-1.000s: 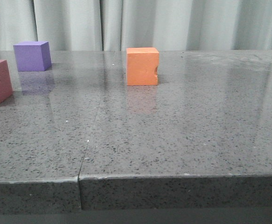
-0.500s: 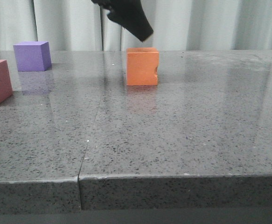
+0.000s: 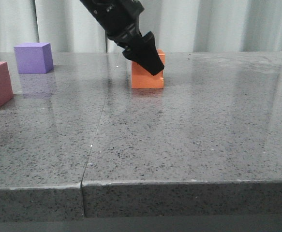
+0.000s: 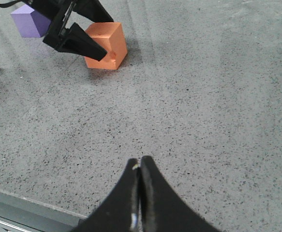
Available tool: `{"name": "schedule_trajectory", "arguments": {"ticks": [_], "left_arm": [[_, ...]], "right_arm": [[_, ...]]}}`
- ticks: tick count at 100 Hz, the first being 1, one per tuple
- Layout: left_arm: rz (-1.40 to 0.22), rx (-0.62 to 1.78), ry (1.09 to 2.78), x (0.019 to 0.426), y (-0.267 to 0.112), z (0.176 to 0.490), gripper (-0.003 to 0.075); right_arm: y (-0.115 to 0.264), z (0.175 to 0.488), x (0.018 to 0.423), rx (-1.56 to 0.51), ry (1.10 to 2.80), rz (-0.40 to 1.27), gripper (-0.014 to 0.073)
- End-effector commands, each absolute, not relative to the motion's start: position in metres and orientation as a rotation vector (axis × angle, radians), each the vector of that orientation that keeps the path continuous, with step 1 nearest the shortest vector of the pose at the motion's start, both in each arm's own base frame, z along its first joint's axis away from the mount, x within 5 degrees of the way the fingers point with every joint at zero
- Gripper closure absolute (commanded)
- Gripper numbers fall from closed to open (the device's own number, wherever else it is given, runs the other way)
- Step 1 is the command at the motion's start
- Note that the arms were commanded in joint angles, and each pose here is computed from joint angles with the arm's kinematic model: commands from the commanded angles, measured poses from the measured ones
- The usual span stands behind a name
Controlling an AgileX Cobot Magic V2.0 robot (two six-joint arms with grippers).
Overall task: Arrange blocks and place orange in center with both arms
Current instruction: 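Reach the left gripper to the orange cube and close on it, then lift the orange cube with the left gripper and carry it toward the purple cube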
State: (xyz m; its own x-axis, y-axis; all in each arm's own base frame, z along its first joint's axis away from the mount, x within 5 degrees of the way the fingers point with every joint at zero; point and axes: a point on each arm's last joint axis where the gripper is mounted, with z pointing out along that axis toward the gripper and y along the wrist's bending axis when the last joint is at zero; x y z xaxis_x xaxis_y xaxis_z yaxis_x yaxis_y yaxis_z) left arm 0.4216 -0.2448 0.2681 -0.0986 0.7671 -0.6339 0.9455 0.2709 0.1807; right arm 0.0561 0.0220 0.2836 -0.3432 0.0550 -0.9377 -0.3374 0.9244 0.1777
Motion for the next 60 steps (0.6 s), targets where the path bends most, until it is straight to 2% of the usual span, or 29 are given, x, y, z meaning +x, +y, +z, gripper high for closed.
{"name": "schedule_trajectory", "arguments": {"ticks": [1,16,25,35,47,54,60], "left_arm": [[-0.362,1.474,1.814,0.4141,-0.2475,0.3069,0.0072],[-0.371,1.490,1.822,0.4126,-0.2473,0.3059,0.0075],[-0.378,1.500,1.828,0.4120,-0.2474,0.3046,0.0110],[-0.380,1.502,1.829,0.4118,-0.2474,0.3045,0.0197],[-0.380,1.502,1.829,0.4118,-0.2474,0.3045,0.0337],[-0.380,1.502,1.829,0.4118,-0.2474,0.3045,0.0380],[-0.377,1.504,1.830,0.4119,-0.2472,0.3044,0.0386]], "right_arm": [[0.0230,0.2983,0.0573,-0.215,1.784,0.419,0.0664],[0.0230,0.2983,0.0573,-0.215,1.784,0.419,0.0664],[0.0230,0.2983,0.0573,-0.215,1.784,0.419,0.0664],[0.0230,0.2983,0.0573,-0.215,1.784,0.419,0.0664],[0.0230,0.2983,0.0573,-0.215,1.784,0.419,0.0664],[0.0230,0.2983,0.0573,-0.215,1.784,0.419,0.0664],[0.0230,0.2983,0.0573,-0.215,1.784,0.419,0.0664]]}}
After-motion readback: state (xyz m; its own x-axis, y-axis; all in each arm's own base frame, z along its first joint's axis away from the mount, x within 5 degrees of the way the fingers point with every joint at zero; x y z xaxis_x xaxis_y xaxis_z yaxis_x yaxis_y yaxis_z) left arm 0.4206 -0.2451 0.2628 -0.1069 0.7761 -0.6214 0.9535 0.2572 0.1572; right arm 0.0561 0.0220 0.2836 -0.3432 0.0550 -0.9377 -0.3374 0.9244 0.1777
